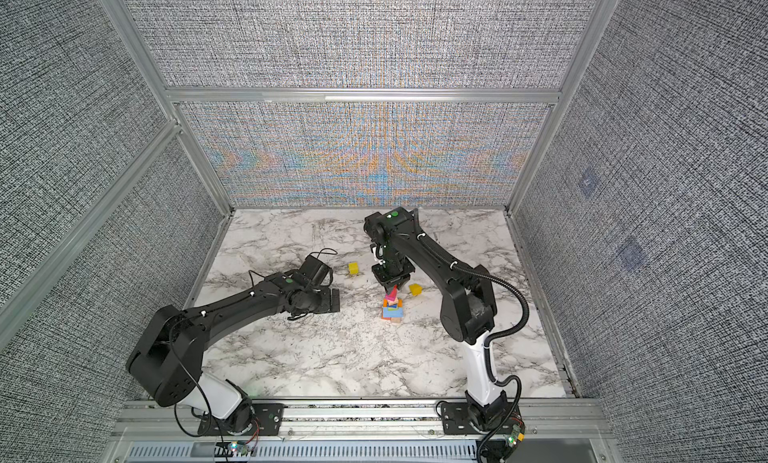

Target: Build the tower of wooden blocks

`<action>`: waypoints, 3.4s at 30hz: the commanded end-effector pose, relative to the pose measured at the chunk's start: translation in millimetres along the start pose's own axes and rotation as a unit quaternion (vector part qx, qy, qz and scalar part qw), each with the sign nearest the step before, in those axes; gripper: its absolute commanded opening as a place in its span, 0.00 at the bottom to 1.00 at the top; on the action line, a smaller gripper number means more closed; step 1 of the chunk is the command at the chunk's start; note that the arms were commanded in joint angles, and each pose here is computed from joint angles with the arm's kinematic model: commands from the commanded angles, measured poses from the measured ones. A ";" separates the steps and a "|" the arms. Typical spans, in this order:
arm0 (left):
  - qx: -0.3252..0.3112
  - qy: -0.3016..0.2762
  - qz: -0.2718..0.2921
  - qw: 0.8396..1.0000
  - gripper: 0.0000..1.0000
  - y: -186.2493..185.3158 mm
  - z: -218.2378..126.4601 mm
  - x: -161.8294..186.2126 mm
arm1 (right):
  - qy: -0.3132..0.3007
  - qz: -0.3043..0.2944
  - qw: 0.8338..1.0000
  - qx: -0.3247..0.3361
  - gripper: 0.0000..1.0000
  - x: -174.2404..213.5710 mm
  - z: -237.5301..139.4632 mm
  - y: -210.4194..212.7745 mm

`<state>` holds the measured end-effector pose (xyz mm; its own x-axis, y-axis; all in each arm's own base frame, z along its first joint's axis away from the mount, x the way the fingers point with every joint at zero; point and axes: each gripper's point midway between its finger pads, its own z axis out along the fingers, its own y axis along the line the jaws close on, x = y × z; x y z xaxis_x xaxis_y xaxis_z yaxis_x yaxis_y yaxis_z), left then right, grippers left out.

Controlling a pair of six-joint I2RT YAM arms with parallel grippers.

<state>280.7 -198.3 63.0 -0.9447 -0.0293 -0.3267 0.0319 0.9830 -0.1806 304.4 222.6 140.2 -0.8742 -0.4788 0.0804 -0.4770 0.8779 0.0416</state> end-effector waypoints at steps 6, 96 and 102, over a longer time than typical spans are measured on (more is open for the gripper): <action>0.000 0.002 -0.002 1.000 0.99 -1.0 -0.1 -1.8 | 0.007 0.000 1.000 0.000 0.01 0.9 3.2 -1.8; 0.005 0.000 -0.002 1.000 0.99 0.3 -6.9 1.6 | -0.002 0.006 1.000 -0.003 0.26 0.9 0.0 -1.5; 0.003 0.000 0.001 1.000 0.99 0.6 -5.7 1.6 | 0.005 0.006 1.000 0.000 0.25 2.0 4.5 -2.5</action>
<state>274.7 -195.4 65.9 -0.9471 -0.0277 -0.3197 0.0332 0.9824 -0.1837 307.1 223.0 137.9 -0.8800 -0.4704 0.0658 -0.4680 0.8824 0.0491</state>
